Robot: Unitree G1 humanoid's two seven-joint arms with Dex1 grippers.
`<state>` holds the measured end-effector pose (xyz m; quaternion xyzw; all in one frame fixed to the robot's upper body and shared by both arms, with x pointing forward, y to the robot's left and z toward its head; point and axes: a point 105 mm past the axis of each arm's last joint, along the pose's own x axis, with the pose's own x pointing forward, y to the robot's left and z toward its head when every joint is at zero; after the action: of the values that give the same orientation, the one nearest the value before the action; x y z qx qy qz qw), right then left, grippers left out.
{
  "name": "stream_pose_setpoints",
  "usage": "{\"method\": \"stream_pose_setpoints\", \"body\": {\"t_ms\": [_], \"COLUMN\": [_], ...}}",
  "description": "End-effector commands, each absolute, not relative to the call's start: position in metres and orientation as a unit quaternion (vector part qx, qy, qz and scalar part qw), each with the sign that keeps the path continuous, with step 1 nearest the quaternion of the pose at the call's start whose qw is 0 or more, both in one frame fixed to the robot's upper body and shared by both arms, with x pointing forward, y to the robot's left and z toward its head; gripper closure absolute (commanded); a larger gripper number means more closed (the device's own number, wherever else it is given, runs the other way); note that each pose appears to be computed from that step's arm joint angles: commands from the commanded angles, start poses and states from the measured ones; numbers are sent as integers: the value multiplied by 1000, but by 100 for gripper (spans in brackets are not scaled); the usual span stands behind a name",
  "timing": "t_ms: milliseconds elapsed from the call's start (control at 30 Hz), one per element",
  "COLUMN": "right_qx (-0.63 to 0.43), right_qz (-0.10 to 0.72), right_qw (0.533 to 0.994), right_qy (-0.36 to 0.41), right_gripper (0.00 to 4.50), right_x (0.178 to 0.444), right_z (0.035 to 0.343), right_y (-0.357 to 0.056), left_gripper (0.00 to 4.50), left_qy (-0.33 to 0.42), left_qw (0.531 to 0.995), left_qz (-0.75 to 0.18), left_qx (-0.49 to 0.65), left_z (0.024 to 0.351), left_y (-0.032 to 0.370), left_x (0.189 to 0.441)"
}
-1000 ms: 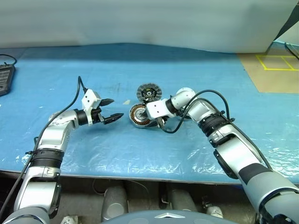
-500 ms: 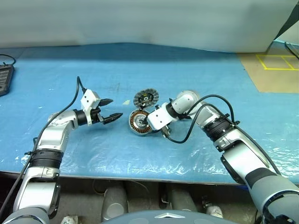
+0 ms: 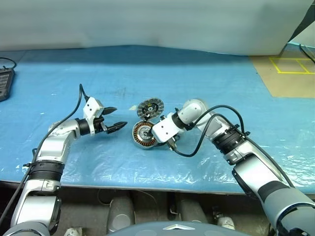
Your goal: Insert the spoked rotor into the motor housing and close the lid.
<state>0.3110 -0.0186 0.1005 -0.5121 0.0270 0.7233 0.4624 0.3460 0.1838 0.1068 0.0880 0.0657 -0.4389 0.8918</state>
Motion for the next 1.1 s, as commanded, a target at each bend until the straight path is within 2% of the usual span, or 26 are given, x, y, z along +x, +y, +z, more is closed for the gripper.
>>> {"method": "stream_pose_setpoints", "body": {"t_ms": [33, 67, 233, 400, 567, 733, 867, 967, 1100], "right_qx": [-509, -508, -484, -444, -374, -319, -260, -242, -224], "right_qz": [728, 726, 724, 718, 697, 620, 569, 557, 561], "right_qw": [457, 462, 491, 537, 611, 715, 777, 789, 791], "right_qy": [37, 31, 10, -7, -3, 50, 76, 91, 95], "right_gripper": [193, 175, 5, 5, 5, 5, 5, 5, 5], "right_x": [308, 308, 307, 307, 313, 339, 345, 338, 327], "right_z": [92, 95, 116, 145, 167, 149, 126, 108, 102], "right_y": [-18, -18, -17, -22, -41, -88, -112, -116, -113], "left_gripper": [0, 0, 0, 0, 0, 0, 0, 0, 0], "left_qy": [42, 41, 40, 40, 43, 41, 44, 47, 48], "left_qw": [894, 894, 892, 889, 884, 880, 878, 878, 878], "left_qz": [-435, -435, -439, -445, -455, -465, -469, -468, -467], "left_qx": [99, 99, 98, 98, 96, 91, 88, 88, 87], "left_z": [121, 122, 122, 123, 123, 123, 120, 117, 116], "left_y": [187, 186, 184, 182, 181, 178, 178, 179, 178], "left_x": [346, 347, 348, 350, 347, 344, 341, 340, 341]}}
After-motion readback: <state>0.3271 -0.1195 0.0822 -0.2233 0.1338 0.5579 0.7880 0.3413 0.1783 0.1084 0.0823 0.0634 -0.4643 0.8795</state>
